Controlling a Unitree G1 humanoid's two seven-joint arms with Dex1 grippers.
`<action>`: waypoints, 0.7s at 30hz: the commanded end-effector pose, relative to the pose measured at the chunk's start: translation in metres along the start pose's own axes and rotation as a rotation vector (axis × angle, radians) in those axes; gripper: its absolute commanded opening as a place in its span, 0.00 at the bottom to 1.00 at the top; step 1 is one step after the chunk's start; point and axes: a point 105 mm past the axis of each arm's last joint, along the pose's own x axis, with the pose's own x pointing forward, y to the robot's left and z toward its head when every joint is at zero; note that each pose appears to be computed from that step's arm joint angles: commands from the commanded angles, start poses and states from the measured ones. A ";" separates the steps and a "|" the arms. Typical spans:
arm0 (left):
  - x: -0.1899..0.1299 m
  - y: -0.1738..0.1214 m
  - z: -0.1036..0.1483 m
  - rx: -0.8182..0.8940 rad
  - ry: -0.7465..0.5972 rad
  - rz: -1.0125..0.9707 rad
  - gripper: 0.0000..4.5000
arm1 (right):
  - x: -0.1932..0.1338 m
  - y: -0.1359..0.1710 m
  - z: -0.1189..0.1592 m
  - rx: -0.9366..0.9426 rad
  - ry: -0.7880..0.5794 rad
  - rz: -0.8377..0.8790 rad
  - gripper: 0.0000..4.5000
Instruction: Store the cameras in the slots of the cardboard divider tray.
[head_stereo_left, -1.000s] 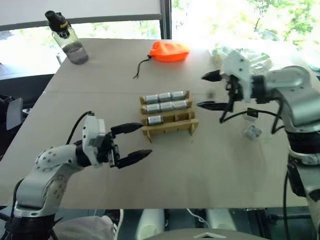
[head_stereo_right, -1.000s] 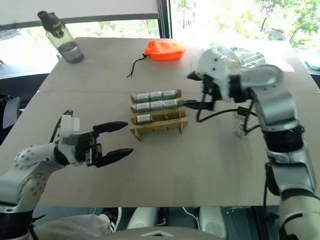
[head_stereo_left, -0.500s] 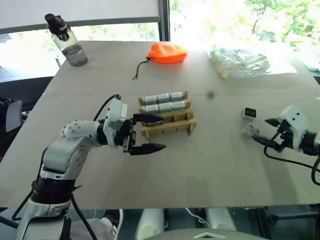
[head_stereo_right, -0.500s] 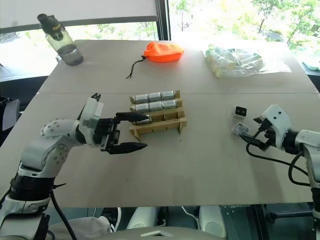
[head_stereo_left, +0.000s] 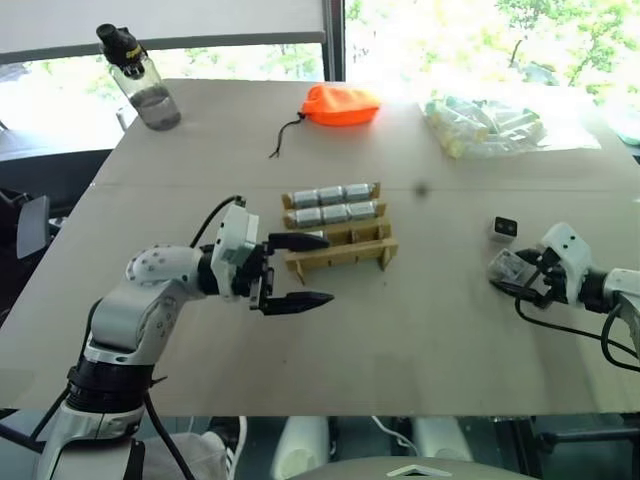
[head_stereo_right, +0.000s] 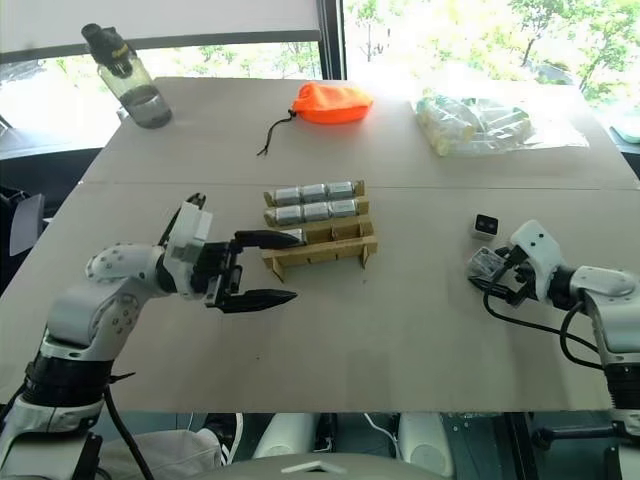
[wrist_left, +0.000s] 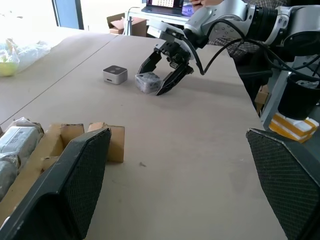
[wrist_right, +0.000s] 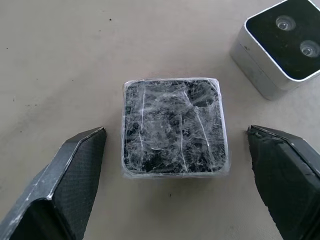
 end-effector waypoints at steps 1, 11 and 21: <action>0.000 -0.002 0.008 0.052 -0.008 0.018 1.00 | -0.006 -0.005 0.008 -0.029 -0.027 -0.010 0.87; 0.005 0.012 -0.003 0.021 0.033 0.125 1.00 | 0.002 0.063 0.102 -0.463 -0.142 0.177 0.44; 0.017 0.020 -0.002 -0.070 0.038 0.177 1.00 | 0.062 0.123 0.149 -1.230 -0.243 0.155 0.44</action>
